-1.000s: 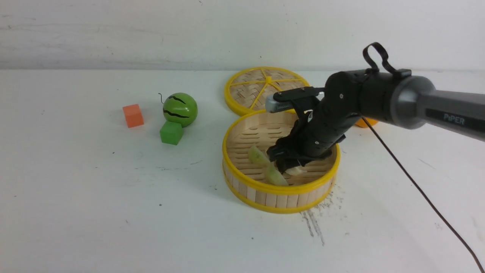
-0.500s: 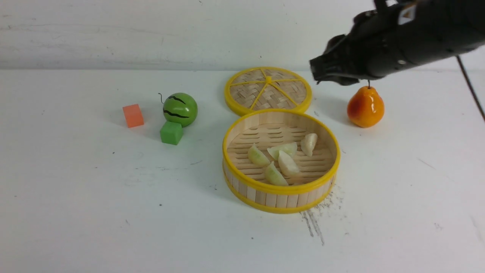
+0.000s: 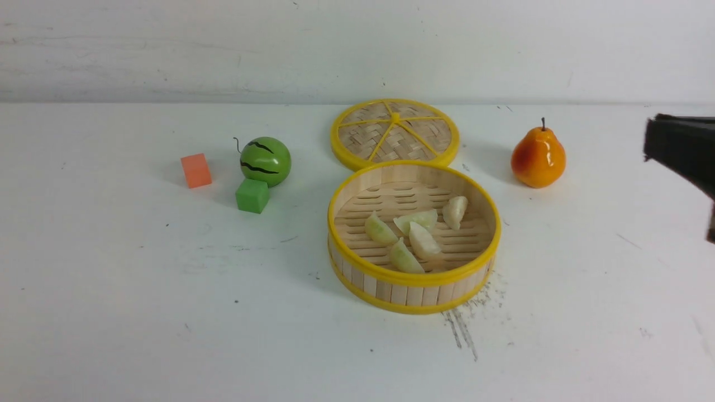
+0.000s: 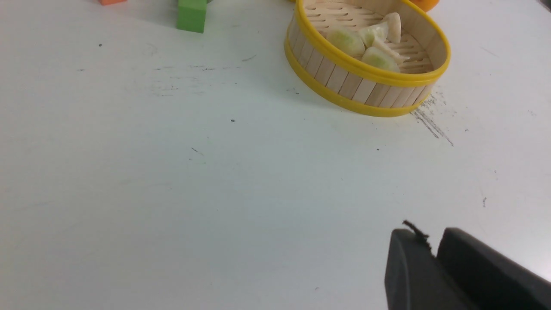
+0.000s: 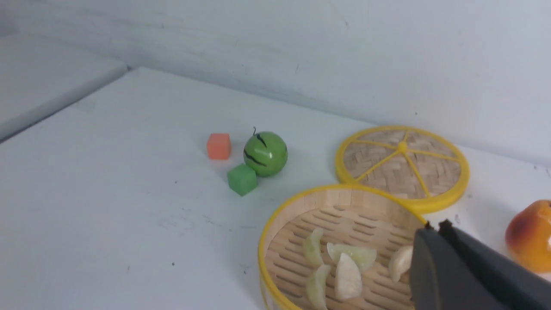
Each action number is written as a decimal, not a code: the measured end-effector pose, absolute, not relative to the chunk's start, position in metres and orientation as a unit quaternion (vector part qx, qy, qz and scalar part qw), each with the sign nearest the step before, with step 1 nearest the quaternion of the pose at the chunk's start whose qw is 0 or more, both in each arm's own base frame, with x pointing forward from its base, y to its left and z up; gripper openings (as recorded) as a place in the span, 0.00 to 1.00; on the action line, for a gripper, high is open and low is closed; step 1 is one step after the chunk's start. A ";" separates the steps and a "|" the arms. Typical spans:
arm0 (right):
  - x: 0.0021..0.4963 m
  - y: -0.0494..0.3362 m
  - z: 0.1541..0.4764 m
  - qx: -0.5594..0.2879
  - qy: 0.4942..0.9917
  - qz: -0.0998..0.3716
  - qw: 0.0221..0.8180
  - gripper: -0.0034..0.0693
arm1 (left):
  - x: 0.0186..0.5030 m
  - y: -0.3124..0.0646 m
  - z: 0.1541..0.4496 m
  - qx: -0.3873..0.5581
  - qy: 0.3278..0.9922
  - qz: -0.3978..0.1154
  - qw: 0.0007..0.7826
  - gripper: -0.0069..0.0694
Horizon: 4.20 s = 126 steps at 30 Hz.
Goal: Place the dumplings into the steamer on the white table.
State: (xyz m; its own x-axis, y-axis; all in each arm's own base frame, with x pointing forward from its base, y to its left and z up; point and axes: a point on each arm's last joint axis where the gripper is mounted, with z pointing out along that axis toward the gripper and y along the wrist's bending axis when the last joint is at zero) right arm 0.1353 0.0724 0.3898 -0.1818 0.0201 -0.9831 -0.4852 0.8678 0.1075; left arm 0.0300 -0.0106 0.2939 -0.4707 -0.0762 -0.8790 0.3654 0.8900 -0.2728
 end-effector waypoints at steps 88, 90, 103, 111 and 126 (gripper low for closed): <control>0.052 -0.001 0.174 0.039 0.803 0.010 0.595 0.05 | 0.033 -0.011 0.285 0.093 0.833 -0.201 0.507 0.29; 0.052 -0.001 0.174 0.039 0.803 0.010 0.595 0.05 | 0.034 -0.012 0.281 0.088 0.823 -0.213 0.518 0.29; 0.052 -0.001 0.174 0.039 0.803 0.010 0.595 0.07 | 0.053 -0.014 0.225 0.018 0.712 -0.166 0.682 0.07; 0.052 -0.001 0.174 0.039 0.803 0.010 0.595 0.09 | 0.055 -0.003 0.203 -0.064 0.715 -0.097 0.689 0.07; 0.052 -0.001 0.174 0.038 0.803 0.009 0.595 0.11 | 0.053 -0.005 0.172 -0.032 0.803 -0.082 0.590 0.07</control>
State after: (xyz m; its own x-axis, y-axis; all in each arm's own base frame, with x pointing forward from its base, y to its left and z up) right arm 0.0524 -0.0014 0.1736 -0.2898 0.0712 -0.9544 0.0508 0.9970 0.0590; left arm 0.0527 -0.0046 0.1715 -0.3024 -0.1480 -0.9416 0.0460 0.9845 -0.1695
